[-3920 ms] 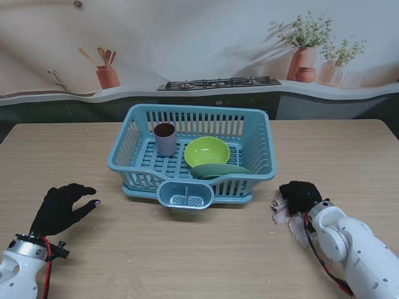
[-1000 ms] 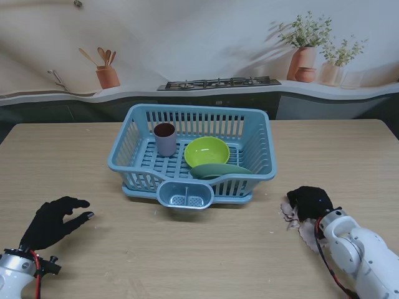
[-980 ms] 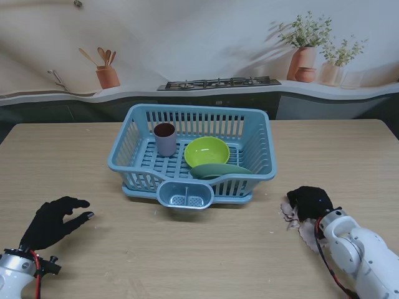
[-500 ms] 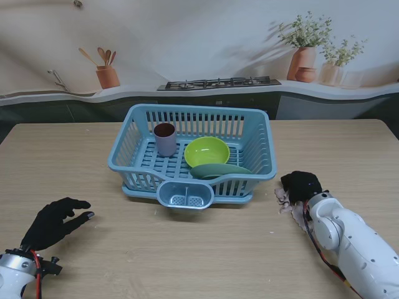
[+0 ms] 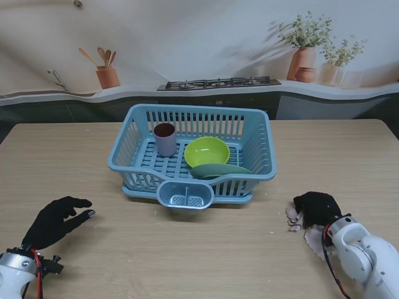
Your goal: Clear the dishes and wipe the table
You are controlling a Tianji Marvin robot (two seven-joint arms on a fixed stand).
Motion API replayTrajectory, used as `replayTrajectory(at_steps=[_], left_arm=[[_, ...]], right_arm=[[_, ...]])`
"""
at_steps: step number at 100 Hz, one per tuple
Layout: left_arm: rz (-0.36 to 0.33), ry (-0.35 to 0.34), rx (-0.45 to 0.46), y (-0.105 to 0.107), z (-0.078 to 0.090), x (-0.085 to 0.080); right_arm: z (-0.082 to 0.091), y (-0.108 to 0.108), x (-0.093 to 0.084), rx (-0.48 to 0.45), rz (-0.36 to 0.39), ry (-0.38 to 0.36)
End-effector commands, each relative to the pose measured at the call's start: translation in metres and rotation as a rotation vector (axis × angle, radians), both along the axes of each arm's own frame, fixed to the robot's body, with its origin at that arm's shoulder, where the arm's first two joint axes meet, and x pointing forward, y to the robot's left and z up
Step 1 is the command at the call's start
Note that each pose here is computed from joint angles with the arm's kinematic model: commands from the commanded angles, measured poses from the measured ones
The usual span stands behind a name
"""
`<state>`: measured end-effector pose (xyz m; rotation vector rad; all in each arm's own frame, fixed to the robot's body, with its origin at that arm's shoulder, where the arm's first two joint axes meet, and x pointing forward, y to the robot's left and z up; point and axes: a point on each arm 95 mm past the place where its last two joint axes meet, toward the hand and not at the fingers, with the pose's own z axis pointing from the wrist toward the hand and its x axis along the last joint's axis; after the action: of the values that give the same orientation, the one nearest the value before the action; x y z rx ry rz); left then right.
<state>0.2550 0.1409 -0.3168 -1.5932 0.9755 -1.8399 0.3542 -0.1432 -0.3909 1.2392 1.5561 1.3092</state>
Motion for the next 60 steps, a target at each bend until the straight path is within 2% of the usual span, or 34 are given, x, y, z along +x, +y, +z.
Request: replayTrajectory(at_steps=[1,14,25,38,60], left_arm=[[-0.013,0.011,-0.005,-0.004,0.001,-0.001],[-0.015,0.01,-0.006,-0.004,0.001,-0.001],[-0.018,0.015,-0.008,-0.004,0.001,-0.001],[-0.016,0.016,-0.005,-0.003,0.0,-0.001],[-0.01,0.012,-0.005,-0.003,0.0,-0.001]], right_arm=[[-0.01,-0.006,-0.015,-0.02,0.009,0.047],[-0.008,-0.009,-0.023,-0.019,0.019,0.052],[-0.011,-0.007,-0.016,-0.02,0.012,0.054],[-0.016,0.0,0.002,-0.018,0.002,0.051],[-0.017,0.018,0.044,-0.043,0.004,0.046]])
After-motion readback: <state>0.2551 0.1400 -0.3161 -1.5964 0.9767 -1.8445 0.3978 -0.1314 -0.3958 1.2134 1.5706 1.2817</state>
